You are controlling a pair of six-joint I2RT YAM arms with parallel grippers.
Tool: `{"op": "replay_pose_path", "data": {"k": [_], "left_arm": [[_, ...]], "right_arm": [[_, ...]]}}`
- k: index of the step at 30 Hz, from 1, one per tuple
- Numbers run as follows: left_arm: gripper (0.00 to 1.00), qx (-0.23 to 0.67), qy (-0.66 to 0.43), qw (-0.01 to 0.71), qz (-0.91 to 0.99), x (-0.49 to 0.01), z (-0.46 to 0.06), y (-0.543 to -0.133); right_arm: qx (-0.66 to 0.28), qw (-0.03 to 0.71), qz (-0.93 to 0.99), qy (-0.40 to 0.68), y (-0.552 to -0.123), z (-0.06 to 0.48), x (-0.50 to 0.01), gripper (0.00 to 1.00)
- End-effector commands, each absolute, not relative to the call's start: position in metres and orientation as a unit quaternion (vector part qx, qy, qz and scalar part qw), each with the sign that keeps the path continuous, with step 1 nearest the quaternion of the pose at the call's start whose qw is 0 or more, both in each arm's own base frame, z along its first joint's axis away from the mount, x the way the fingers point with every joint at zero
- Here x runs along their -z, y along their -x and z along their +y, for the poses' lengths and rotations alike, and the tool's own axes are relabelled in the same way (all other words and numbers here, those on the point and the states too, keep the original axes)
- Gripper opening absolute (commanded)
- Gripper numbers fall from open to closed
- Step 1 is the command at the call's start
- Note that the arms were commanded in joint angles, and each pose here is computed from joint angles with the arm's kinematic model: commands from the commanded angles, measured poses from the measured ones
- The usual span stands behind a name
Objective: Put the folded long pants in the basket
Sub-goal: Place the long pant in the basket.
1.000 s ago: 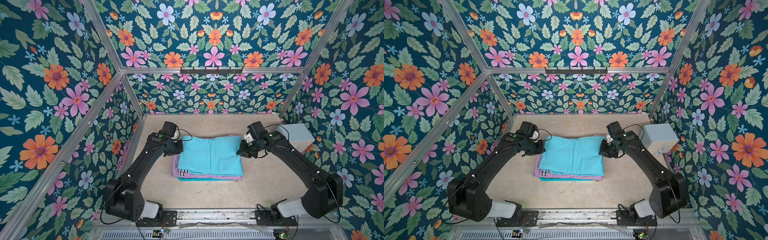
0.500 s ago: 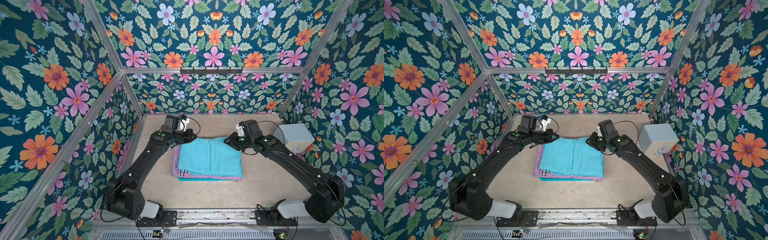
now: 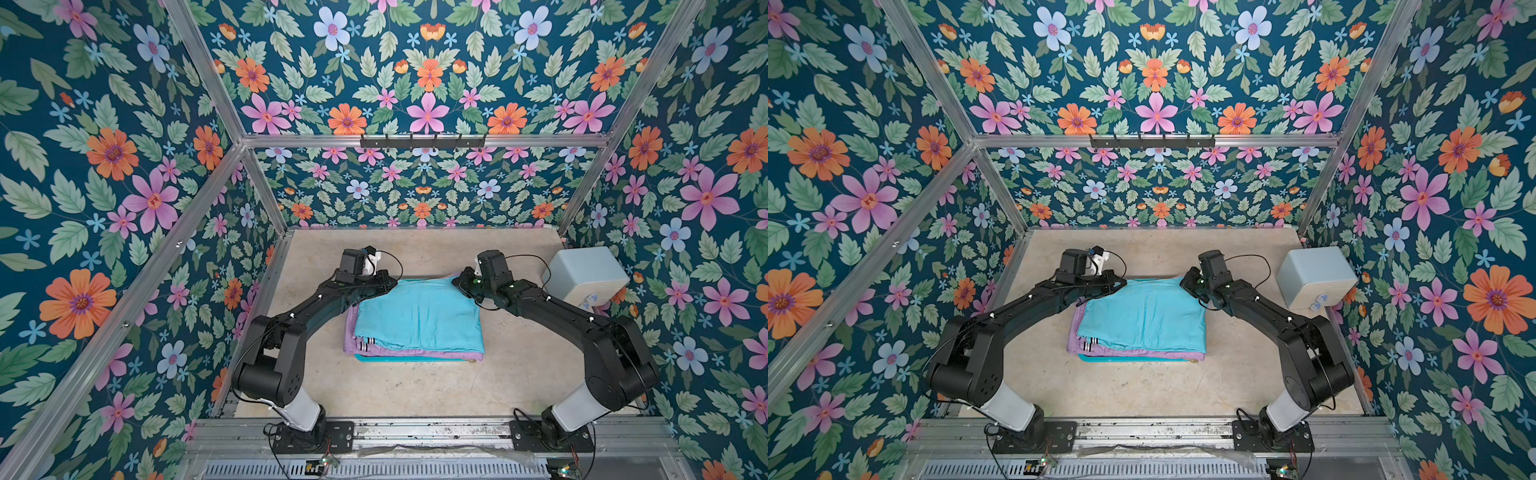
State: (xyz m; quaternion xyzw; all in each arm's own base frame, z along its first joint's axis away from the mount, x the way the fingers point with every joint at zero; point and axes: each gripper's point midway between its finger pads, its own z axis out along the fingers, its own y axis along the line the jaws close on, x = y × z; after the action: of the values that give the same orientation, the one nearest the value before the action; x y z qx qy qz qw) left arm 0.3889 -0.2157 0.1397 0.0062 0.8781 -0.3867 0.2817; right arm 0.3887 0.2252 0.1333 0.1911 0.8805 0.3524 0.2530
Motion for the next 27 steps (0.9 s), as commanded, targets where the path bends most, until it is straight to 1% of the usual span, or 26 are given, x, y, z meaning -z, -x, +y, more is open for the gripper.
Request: {"op": "replay_pose_path", "data": {"k": [1,5,9,11,16,20,22,25,27], "left_arm": [[0.00,0.343,0.033,0.313,0.885,-0.128,-0.191,-0.404],[0.00,0.329,0.051,0.325,0.885,-0.129,-0.177,-0.407],[0.00,0.292,0.097,0.339,0.889,-0.123,-0.144,-0.409],[0.00,0.280,0.112,0.343,0.889,-0.126,-0.132,-0.410],[0.00,0.290,0.098,0.350,0.886,-0.157,-0.135,-0.406],[0.00,0.335,0.068,0.368,0.865,-0.198,-0.150,-0.385],[0.00,0.358,0.048,0.370,0.856,-0.216,-0.164,-0.369],[0.00,0.389,0.011,0.355,0.850,-0.222,-0.199,-0.341],[0.00,0.395,-0.015,0.339,0.854,-0.210,-0.221,-0.318]], "right_arm": [[-0.311,0.256,0.888,-0.220,-0.390,0.190,-0.106,0.00],[-0.304,0.249,0.889,-0.235,-0.389,0.172,-0.095,0.00],[-0.310,0.257,0.886,-0.230,-0.387,0.168,-0.104,0.00],[-0.320,0.255,0.886,-0.218,-0.386,0.172,-0.116,0.00],[-0.353,0.276,0.869,-0.211,-0.378,0.178,-0.166,0.00],[-0.374,0.282,0.863,-0.189,-0.352,0.209,-0.198,0.00],[-0.398,0.267,0.859,-0.178,-0.333,0.241,-0.204,0.00],[-0.394,0.264,0.866,-0.159,-0.307,0.280,-0.197,0.00],[-0.391,0.258,0.872,-0.143,-0.292,0.300,-0.189,0.00]]}}
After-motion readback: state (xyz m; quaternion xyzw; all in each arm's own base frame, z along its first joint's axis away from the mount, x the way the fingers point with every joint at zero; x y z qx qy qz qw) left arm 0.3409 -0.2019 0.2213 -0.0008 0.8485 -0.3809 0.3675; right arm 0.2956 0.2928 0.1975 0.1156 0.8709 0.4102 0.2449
